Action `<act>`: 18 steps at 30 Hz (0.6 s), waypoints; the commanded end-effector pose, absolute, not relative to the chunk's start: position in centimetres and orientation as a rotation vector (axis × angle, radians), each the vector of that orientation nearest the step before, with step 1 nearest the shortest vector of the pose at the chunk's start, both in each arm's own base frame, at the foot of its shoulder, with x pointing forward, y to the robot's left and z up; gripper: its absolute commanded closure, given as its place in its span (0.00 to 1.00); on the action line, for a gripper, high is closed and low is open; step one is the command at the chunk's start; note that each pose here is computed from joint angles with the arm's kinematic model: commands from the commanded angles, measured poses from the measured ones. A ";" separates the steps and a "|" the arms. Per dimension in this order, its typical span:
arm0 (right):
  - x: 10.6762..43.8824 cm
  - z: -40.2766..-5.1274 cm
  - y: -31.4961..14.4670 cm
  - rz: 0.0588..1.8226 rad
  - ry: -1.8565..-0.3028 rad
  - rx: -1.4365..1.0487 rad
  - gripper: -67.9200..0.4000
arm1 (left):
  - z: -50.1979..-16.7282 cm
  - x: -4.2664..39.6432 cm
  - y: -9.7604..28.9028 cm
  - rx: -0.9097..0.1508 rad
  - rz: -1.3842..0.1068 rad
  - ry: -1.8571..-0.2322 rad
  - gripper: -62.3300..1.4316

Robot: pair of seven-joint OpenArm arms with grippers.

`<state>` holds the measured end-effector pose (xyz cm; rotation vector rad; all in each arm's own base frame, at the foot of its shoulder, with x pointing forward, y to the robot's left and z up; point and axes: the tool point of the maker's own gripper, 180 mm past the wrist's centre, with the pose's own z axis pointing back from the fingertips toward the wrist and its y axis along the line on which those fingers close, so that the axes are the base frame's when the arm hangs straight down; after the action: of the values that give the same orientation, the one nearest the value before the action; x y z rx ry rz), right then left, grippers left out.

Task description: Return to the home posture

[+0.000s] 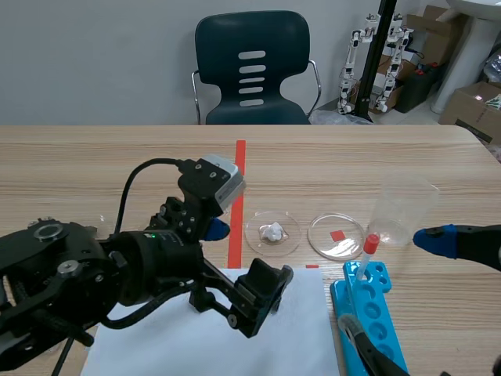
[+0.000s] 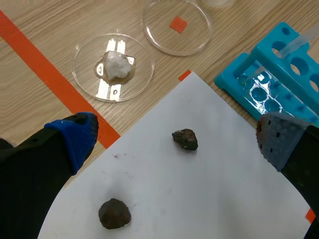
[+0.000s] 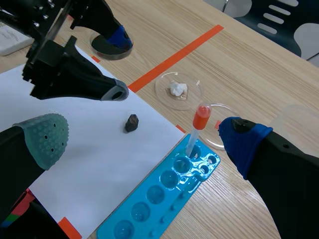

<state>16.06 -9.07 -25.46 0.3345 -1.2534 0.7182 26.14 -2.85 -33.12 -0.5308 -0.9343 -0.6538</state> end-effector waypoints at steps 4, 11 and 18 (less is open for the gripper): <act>16.4 -24.9 -9.1 0.713 -1.278 0.333 0.06 | -32.8 26.6 -0.1 -0.497 -0.715 -0.971 0.00; 16.4 -24.9 -9.1 0.713 -1.278 0.333 0.06 | -32.5 25.6 5.2 -0.385 -0.734 -0.974 0.00; 16.4 -24.9 -9.1 0.713 -1.278 0.333 0.06 | -29.2 23.4 7.8 -0.315 -0.727 -1.025 0.00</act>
<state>16.05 -9.07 -25.47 0.3345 -1.2530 0.7185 23.74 8.64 -29.90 -0.2869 -1.0000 -0.7274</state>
